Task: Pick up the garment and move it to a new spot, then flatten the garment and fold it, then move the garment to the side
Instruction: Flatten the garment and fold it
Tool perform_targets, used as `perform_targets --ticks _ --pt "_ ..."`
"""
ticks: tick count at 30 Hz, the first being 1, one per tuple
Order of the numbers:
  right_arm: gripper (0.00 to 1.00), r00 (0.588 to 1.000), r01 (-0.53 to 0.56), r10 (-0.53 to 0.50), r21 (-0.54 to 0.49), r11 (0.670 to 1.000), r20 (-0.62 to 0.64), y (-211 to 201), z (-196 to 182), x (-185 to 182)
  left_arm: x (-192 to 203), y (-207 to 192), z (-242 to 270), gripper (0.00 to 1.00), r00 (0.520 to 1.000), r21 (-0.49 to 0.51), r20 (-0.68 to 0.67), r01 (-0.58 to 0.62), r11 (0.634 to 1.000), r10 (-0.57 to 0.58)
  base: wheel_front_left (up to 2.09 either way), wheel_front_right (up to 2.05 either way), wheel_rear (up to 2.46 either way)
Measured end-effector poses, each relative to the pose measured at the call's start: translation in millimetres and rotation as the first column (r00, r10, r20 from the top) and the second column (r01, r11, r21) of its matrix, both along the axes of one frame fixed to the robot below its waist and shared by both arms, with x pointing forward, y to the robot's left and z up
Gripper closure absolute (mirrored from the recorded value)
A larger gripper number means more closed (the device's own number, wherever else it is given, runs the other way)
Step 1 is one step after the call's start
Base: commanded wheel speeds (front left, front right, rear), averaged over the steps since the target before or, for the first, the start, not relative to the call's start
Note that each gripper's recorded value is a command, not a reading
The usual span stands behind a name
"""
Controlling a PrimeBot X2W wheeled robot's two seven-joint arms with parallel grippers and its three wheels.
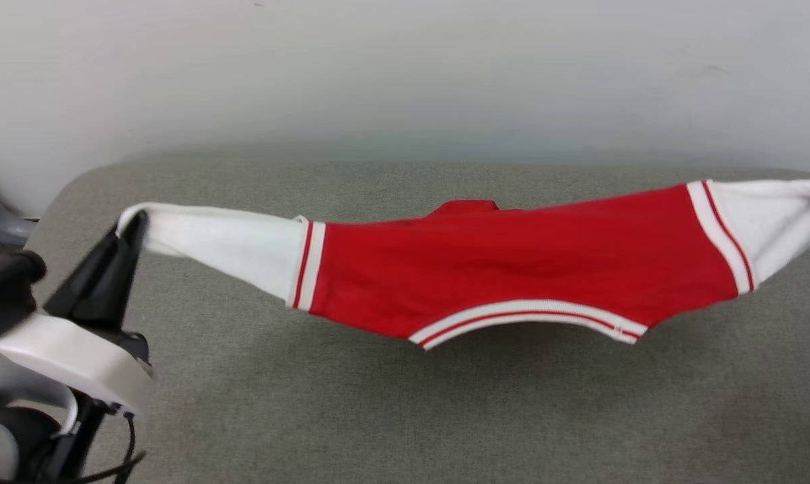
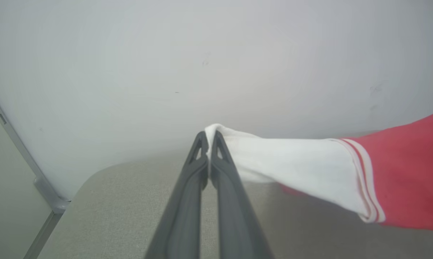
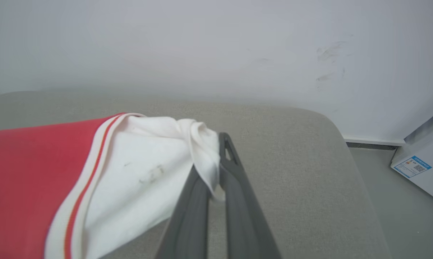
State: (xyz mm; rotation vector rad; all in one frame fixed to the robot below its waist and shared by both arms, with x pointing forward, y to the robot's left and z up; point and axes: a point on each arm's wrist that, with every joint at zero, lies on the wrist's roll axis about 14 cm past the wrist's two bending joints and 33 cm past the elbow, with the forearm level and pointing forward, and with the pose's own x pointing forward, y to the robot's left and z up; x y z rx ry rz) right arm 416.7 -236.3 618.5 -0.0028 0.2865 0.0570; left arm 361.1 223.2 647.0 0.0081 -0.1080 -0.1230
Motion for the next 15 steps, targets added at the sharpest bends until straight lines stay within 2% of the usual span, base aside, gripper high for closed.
perform_targets --ticks 8,15 --pt "1.00 0.976 0.001 -0.003 0.011 1.000 0.217 -3 88 10 9 1 87 1.00 0.973 0.024 0.227 0.037 0.999 -0.042 0.00 0.00 0.00" --pt "1.00 0.961 -0.012 0.005 0.022 1.000 0.275 1 117 25 25 5 126 1.00 0.945 0.052 0.322 0.033 0.998 -0.049 0.00 0.00 0.00"
